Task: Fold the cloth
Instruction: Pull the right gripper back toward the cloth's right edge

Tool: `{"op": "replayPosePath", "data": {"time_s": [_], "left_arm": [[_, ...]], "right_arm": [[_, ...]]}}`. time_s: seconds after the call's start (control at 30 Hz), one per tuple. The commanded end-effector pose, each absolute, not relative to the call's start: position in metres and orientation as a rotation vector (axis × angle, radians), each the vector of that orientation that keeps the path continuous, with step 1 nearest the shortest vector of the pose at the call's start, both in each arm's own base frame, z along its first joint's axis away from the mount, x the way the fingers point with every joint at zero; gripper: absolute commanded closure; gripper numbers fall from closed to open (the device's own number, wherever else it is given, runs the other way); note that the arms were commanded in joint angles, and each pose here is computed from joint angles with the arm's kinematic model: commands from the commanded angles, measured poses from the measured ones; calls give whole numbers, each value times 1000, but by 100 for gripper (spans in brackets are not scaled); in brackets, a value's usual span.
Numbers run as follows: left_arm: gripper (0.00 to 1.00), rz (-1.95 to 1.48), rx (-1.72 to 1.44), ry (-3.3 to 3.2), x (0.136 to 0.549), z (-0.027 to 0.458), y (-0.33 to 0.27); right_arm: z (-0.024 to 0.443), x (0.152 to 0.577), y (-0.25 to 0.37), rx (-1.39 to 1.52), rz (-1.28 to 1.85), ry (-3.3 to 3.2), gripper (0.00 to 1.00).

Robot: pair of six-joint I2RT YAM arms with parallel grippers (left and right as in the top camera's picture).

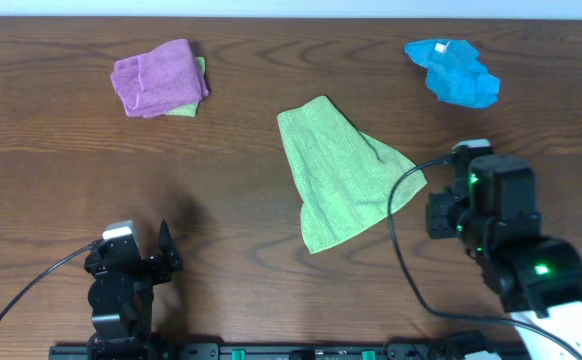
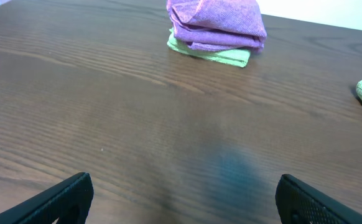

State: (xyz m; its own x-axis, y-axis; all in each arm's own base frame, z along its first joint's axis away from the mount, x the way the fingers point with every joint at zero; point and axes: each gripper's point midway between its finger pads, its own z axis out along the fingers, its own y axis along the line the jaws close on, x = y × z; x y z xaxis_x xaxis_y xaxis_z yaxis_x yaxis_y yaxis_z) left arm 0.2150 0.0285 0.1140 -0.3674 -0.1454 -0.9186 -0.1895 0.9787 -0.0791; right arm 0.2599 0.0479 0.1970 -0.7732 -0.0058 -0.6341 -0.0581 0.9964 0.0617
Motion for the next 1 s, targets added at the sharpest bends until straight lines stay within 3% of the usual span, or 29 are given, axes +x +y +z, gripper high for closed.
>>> {"op": "replayPosePath", "data": {"time_s": [0.0,0.33,0.53,0.57,0.6,0.63,0.73,0.77,0.8,0.97], "left_arm": [[5,50,-255,1968,214,106,30],[5,49,-255,1968,214,106,30],[5,49,-255,1968,214,106,30],[5,50,-255,1968,214,106,30],[5,50,-255,1968,214,106,30],[5,49,-255,1968,214,106,30],[5,49,-255,1968,214,106,30],[5,50,-255,1968,214,106,30],[5,49,-255,1968,214,106,30],[5,31,-243,1970,215,106,26]], "right_arm": [[172,262,63,21,248,2473,99],[106,290,65,76,229,2511,99],[97,298,68,74,232,2524,99],[97,298,68,74,232,2523,94],[97,298,68,74,232,2523,81],[97,298,68,74,232,2524,60],[97,298,68,74,232,2524,16],[97,298,68,74,232,2525,6],[97,298,68,74,232,2524,1],[101,298,68,69,231,2514,1]]}}
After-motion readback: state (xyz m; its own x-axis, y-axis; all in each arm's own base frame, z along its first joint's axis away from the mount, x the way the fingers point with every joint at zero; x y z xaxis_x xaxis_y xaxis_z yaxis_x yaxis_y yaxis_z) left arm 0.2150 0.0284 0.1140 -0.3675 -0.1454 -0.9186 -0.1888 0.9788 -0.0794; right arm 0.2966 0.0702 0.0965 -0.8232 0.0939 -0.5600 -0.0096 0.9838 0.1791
